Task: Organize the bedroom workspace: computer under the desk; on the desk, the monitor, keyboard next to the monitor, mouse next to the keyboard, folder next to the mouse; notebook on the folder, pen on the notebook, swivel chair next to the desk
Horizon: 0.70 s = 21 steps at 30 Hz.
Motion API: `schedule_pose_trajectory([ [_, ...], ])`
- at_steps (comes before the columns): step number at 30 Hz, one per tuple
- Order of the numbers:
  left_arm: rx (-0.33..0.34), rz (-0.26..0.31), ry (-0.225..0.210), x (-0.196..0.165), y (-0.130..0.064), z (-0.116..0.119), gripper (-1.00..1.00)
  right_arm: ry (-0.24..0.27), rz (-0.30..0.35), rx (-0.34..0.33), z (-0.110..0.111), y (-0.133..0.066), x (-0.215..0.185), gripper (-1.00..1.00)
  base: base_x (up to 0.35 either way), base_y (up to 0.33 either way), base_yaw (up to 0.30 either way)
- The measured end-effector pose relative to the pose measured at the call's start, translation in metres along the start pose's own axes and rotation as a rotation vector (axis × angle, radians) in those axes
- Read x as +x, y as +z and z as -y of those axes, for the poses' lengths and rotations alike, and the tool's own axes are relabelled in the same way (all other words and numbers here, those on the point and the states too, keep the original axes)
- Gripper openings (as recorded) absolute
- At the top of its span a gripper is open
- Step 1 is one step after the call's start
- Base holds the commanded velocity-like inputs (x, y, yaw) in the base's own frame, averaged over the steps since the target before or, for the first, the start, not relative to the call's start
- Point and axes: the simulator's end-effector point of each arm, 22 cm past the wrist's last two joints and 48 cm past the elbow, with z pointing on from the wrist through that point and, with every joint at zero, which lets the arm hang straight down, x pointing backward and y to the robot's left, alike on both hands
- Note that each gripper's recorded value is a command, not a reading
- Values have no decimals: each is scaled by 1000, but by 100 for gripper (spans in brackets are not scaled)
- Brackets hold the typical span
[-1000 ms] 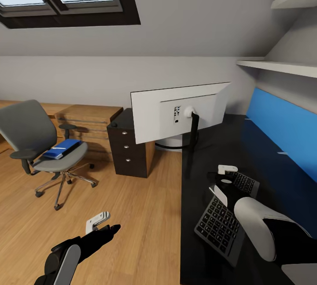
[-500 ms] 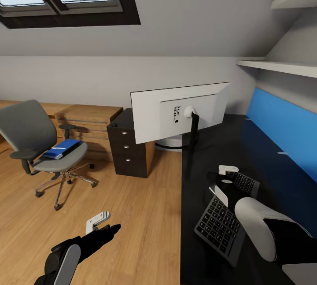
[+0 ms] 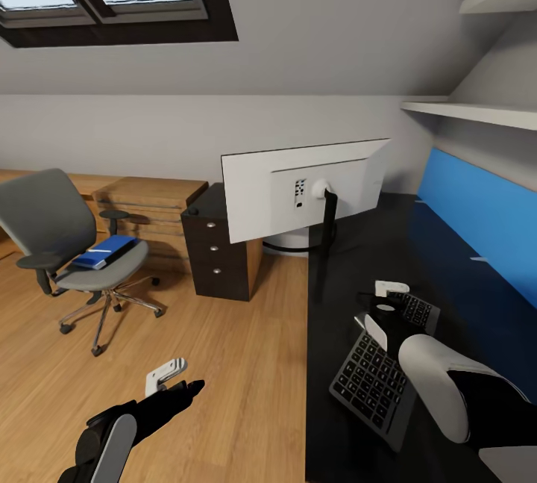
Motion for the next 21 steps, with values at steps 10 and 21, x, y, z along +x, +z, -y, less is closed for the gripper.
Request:
schedule_pose_trajectory([
  [10, 1, 1, -1, 9, 12, -7, 100, -1, -2, 0, -3, 7, 16, 100, 0, 0, 0],
  [21, 0, 1, -2, 19, 26, -17, 100, -1, -2, 0, -6, 15, 33, 100, 0, 0, 0],
])
